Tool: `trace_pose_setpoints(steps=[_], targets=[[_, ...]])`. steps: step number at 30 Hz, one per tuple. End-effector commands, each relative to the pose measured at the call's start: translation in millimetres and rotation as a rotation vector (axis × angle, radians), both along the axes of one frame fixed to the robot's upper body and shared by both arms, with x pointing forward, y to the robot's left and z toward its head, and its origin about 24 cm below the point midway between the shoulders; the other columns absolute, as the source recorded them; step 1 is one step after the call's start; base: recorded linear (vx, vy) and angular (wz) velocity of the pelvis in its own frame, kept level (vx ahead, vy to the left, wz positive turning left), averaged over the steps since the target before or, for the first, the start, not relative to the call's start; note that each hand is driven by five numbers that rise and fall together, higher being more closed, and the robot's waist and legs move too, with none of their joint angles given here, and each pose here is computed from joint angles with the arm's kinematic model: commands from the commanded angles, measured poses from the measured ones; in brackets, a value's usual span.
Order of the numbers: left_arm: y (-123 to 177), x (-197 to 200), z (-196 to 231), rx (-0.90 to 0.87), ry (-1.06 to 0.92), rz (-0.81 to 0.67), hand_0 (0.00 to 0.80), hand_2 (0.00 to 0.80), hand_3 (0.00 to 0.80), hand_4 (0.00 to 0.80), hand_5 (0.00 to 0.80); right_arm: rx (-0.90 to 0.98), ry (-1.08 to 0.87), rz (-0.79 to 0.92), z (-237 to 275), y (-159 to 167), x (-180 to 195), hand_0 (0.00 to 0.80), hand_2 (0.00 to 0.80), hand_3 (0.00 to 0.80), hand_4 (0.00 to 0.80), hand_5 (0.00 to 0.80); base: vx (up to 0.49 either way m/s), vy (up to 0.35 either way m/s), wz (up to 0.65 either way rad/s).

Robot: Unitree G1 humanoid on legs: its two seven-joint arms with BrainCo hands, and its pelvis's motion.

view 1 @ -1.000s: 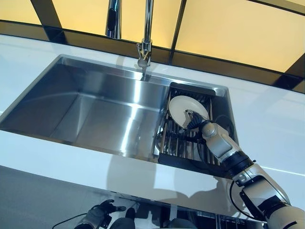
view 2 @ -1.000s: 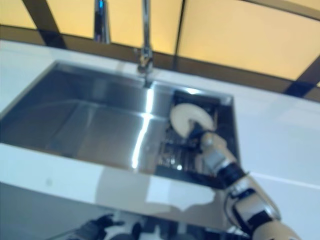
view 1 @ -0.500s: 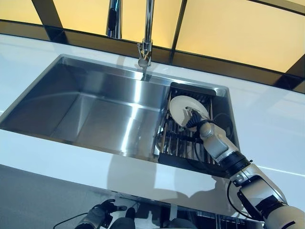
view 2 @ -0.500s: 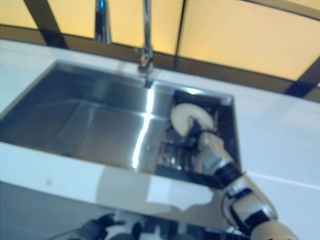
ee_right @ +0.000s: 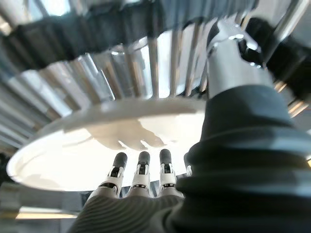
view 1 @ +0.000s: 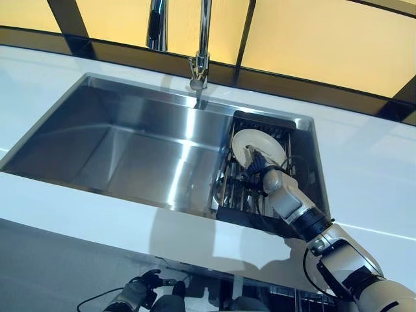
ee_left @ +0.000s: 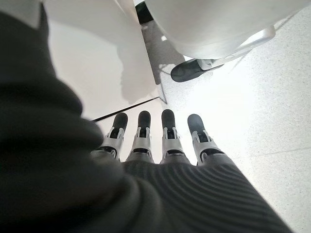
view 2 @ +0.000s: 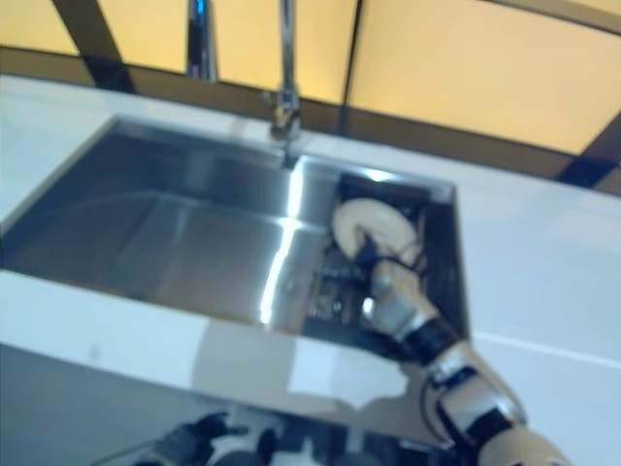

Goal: Take plates into dishwasher

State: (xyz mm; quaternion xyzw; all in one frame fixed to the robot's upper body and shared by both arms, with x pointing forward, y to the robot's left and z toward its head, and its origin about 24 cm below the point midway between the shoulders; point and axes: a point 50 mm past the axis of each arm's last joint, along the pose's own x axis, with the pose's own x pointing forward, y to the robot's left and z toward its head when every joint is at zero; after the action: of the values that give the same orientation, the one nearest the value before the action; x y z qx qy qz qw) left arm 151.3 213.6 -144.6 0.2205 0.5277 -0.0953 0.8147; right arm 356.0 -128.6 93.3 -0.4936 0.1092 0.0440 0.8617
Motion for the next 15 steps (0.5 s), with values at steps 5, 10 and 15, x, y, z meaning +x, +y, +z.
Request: trace_pose_setpoints(steps=[5, 10, 15], targets=[[-13.7, 15.0, 3.0, 0.019, -0.024, -0.098, 0.000, 0.000, 0.000, 0.000, 0.000, -0.073, -0.168, 0.010, 30.1, 5.7, 10.7, 0.474, 0.474, 0.474, 0.474, 0.474, 0.000, 0.000, 0.00], [-15.5, 17.0, 3.5, 0.015, -0.027, -0.099, 0.000, 0.000, 0.000, 0.000, 0.000, -0.088, -0.191, 0.014, 31.8, 4.7, 10.3, 0.543, 0.543, 0.543, 0.543, 0.543, 0.000, 0.000, 0.00], [-15.6, 16.5, 3.0, 0.016, -0.022, -0.096, 0.000, 0.000, 0.000, 0.000, 0.000, -0.097, -0.201, 0.023, 29.9, 4.5, 9.2, 0.750, 0.750, 0.750, 0.750, 0.750, -0.001, 0.000, 0.01]])
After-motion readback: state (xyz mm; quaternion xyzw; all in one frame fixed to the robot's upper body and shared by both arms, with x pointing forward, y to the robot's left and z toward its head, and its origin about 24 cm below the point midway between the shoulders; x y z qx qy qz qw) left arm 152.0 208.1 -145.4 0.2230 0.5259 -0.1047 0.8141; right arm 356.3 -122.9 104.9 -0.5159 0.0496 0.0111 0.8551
